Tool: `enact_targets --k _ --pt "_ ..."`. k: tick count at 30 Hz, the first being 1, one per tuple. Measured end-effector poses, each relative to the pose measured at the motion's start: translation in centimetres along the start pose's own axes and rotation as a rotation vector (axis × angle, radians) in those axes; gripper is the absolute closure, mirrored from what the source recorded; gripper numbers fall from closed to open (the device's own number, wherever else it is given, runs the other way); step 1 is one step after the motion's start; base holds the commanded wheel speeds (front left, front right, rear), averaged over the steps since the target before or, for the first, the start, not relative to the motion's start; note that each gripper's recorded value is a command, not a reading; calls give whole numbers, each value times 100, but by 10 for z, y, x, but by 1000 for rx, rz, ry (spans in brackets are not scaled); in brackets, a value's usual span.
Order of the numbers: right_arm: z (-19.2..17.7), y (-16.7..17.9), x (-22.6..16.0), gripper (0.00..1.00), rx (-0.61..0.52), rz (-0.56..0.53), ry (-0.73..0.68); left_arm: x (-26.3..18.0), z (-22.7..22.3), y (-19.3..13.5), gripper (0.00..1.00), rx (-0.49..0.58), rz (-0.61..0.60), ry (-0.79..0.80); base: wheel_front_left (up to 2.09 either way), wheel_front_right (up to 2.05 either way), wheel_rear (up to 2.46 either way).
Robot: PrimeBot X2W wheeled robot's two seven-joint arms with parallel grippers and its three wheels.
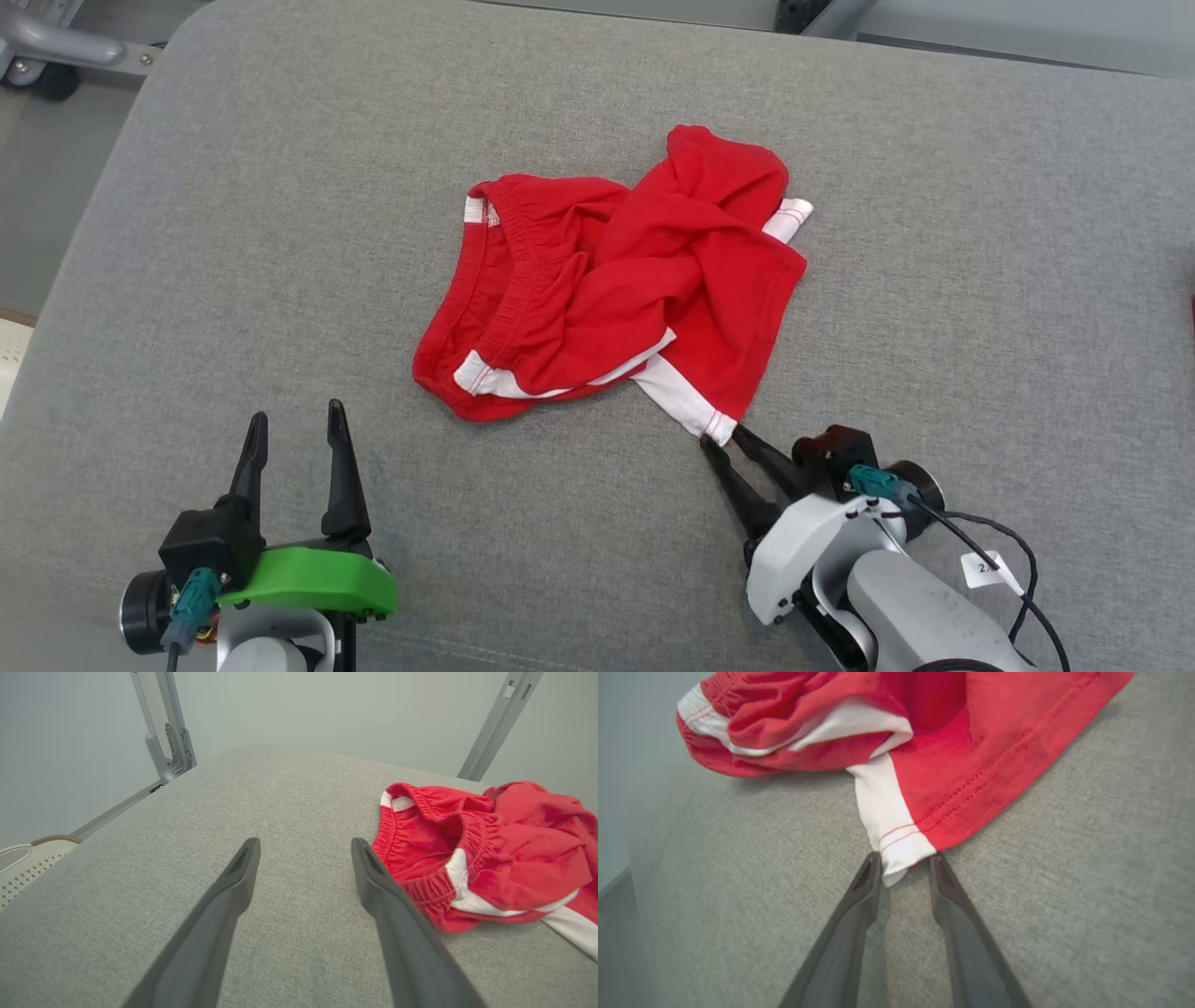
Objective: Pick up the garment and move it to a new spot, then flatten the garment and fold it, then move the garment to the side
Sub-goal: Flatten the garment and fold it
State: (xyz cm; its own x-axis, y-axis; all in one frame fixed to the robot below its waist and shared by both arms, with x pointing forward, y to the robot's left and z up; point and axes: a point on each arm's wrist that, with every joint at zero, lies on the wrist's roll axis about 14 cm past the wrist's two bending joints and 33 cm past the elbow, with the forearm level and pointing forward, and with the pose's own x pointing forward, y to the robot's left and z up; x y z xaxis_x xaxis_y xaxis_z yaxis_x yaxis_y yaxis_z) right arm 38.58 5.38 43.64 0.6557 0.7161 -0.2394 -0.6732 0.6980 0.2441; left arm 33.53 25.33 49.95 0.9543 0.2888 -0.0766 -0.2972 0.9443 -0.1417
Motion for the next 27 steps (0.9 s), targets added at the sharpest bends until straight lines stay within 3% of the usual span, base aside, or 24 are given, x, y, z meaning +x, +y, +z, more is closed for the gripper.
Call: enact_targets --k 1,2,11,23,24,25,27 --pt "1 -1 1 62 -3 -1 1 0 0 0 0 0 -1 1 0 0 0" --pt "1 -2 2 100 -8 -2 2 0 0 0 0 0 -2 1 0 0 0" --pt "12 -29 -11 100 -32 -79 -29 1 -1 -9 0 -7 -28 2 0 0 0" --pt "10 -107 -92 100 -108 -283 -3 8 -6 -59 0 -34 -174 14 0 0 0" --pt "10 -112 -98 88 -104 -303 -5 9 -6 -63 0 -35 -185 14 0 0 0" --pt "10 -119 -109 0 -96 -340 -8 10 -6 -69 0 -37 -203 14 0 0 0" --pt "16 -126 -117 0 -91 -375 -32 10 -6 -74 0 -38 -217 12 0 0 0"
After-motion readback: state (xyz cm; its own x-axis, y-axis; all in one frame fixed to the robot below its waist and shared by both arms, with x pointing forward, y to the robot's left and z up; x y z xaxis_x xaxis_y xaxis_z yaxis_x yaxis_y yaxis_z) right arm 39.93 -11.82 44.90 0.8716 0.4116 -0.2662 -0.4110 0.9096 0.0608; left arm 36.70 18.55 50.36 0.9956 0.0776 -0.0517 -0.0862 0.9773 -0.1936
